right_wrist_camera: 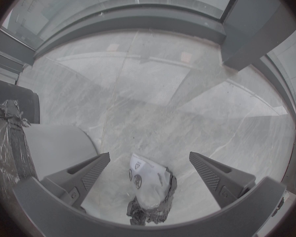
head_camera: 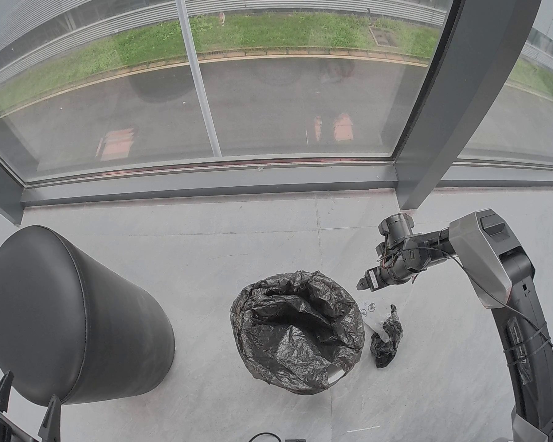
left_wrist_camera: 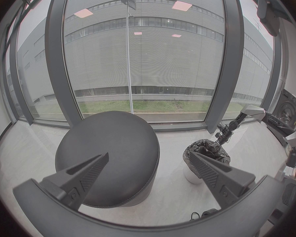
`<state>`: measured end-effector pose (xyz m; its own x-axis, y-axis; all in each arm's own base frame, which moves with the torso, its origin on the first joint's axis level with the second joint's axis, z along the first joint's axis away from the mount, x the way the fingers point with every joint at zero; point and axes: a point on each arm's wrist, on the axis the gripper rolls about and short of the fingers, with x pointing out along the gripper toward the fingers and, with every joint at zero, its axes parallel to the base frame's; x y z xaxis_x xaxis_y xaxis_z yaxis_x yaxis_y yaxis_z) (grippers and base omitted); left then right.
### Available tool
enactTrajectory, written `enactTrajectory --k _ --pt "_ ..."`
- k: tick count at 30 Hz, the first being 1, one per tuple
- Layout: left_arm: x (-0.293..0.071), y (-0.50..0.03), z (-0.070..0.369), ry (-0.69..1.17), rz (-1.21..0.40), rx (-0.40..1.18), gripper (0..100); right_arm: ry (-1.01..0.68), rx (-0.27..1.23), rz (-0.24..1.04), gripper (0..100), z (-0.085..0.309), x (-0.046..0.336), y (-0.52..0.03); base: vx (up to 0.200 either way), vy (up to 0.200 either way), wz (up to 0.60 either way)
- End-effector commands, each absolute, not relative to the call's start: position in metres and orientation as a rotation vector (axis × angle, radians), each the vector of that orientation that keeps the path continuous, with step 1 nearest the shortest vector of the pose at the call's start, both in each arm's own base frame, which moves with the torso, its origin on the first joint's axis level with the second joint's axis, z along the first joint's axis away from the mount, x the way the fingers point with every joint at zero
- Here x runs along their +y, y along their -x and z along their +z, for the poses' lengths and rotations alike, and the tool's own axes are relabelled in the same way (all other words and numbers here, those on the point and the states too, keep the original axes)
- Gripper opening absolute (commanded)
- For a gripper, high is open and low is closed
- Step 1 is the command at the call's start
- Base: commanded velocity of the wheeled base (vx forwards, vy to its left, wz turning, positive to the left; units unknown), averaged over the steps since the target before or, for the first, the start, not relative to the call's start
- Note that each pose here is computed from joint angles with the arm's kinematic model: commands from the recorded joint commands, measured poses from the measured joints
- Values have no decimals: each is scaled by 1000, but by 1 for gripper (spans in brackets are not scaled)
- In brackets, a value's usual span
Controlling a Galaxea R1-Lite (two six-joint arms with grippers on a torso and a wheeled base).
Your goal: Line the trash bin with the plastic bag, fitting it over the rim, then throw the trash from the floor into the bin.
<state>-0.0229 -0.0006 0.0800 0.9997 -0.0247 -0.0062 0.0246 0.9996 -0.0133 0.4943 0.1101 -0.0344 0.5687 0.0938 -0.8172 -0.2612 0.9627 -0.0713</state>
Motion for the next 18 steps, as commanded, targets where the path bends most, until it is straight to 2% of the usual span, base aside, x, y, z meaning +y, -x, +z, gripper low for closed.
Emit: enactTrajectory --k 1,5,18 --pt "-1 23 75 14 -25 6 100 188 977 204 100 -35 112 -500 0 0 0" --pt "-1 23 75 14 -25 6 100 224 1077 166 100 -50 111 -492 0 0 0" --pt "-1 23 75 14 -25 6 100 261 1209 146 100 -75 109 -481 0 0 0"
